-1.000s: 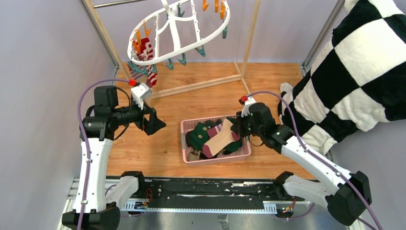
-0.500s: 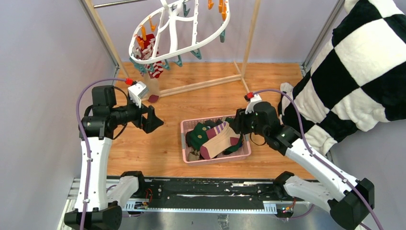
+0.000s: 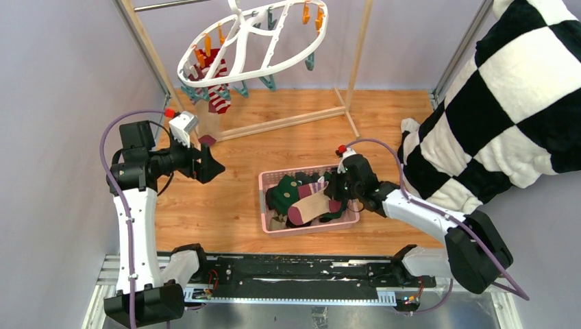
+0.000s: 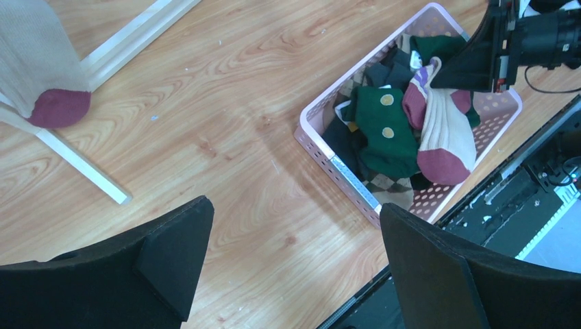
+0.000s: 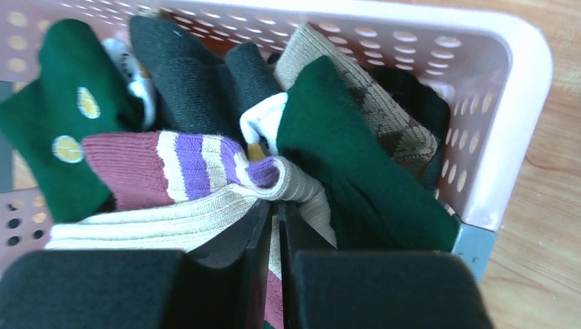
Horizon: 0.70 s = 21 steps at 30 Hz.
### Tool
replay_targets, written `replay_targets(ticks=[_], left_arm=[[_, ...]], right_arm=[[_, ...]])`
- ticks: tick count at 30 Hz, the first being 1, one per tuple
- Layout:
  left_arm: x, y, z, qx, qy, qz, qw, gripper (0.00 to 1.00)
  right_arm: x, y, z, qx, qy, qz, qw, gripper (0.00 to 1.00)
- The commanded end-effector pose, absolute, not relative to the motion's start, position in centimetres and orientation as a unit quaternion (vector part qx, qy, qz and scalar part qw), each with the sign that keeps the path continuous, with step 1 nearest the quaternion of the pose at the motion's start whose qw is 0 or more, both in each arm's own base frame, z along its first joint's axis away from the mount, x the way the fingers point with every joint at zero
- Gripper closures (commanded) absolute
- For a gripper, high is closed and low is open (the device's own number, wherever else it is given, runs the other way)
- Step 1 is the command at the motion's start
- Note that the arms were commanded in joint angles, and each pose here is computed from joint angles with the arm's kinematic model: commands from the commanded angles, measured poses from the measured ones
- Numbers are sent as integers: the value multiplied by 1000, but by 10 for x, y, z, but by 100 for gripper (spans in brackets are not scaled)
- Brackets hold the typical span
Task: Remove the socks clipped to the hanger
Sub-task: Place the sock in the bin.
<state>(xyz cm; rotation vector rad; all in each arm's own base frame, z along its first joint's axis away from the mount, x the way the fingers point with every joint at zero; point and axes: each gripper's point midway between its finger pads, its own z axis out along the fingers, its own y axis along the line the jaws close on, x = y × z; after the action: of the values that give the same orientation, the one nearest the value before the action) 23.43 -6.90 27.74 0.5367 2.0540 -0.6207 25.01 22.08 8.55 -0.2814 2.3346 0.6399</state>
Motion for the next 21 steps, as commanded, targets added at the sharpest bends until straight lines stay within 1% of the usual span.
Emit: replay_targets(ticks=[1, 2, 3, 5, 7, 10, 12, 15, 19, 21], left_arm=[[235, -67, 288, 218, 821, -253, 463, 0], [235, -66, 287, 216, 822, -252, 463, 0], [235, -66, 286, 215, 822, -252, 463, 0], [236, -64, 285, 211, 824, -252, 461, 0], [237, -61, 282, 206, 827, -252, 459, 0], [237, -53, 279, 204, 830, -248, 456, 0], [238, -42, 276, 196, 835, -240, 455, 0], [240, -29, 271, 182, 843, -232, 450, 0], [241, -15, 265, 170, 851, -227, 442, 0], [239, -11, 265, 170, 853, -227, 438, 0]], right_arm=[[251, 194, 54, -81, 914, 192, 348, 89], [249, 191, 53, -78, 914, 187, 350, 89], [249, 184, 54, -74, 915, 172, 357, 85], [249, 174, 64, -72, 913, 154, 370, 76], [255, 176, 93, -81, 896, 162, 406, 66], [267, 192, 154, -104, 854, 188, 473, 53], [276, 214, 197, -125, 824, 216, 510, 45], [285, 257, 233, -177, 790, 233, 538, 35], [293, 333, 256, -234, 745, 275, 561, 25], [299, 374, 259, -251, 725, 296, 569, 23]])
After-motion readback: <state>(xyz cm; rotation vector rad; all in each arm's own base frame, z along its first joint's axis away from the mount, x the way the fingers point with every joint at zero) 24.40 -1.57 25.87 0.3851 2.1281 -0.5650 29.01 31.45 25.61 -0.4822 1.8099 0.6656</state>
